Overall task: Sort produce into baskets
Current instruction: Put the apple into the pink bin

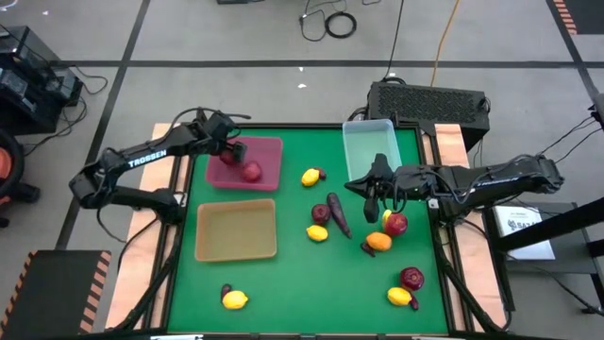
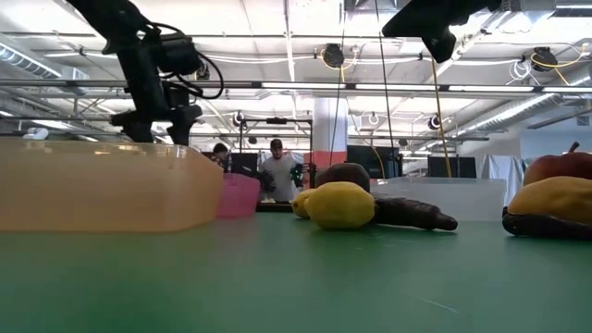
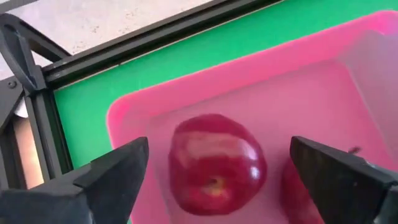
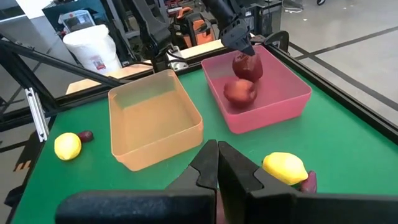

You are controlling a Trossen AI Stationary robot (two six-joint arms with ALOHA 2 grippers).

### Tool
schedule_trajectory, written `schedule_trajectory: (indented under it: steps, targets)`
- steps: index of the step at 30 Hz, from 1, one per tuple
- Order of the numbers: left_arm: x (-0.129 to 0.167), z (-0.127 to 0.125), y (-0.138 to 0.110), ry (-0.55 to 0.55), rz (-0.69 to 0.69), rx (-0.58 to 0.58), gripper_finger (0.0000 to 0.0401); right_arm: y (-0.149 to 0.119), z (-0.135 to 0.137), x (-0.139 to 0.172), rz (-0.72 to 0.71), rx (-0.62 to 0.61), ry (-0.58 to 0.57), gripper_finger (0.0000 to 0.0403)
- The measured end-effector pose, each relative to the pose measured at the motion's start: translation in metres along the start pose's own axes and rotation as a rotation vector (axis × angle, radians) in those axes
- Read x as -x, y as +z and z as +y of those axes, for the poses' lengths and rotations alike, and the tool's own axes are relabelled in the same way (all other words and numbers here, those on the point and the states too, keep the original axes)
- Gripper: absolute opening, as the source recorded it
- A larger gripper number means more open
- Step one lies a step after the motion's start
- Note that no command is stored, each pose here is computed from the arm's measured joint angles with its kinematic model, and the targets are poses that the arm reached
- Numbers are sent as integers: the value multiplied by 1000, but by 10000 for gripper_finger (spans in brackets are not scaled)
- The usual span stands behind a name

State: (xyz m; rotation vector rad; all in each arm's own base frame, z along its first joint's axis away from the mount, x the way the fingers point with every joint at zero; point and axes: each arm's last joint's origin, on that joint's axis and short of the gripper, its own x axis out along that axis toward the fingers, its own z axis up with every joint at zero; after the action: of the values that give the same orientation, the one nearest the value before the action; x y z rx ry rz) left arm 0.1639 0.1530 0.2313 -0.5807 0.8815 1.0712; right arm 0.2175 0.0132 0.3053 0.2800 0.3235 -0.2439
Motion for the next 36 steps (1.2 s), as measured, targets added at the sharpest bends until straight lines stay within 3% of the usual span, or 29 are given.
schedule_trajectory:
  steps: [6,12,20,26,31,36]
  targets:
    - [25,-4,15,-68,-85,10,394,0,0,0,0,0,0,0]
    - [56,-26,22,-293,-173,-51,394,0,0,0,0,5,0,0]
    - [65,-89,0,-566,-187,-263,395,0,0,0,-2,55,-5,0]
    - [67,-149,-10,-858,-330,-447,395,1,-4,-1,-4,54,-20,0]
    - [55,-187,-19,-884,-375,-681,395,1,-4,-1,-3,53,-19,0]
    - [37,-220,-23,-903,-316,-753,395,0,-1,0,6,52,-3,0]
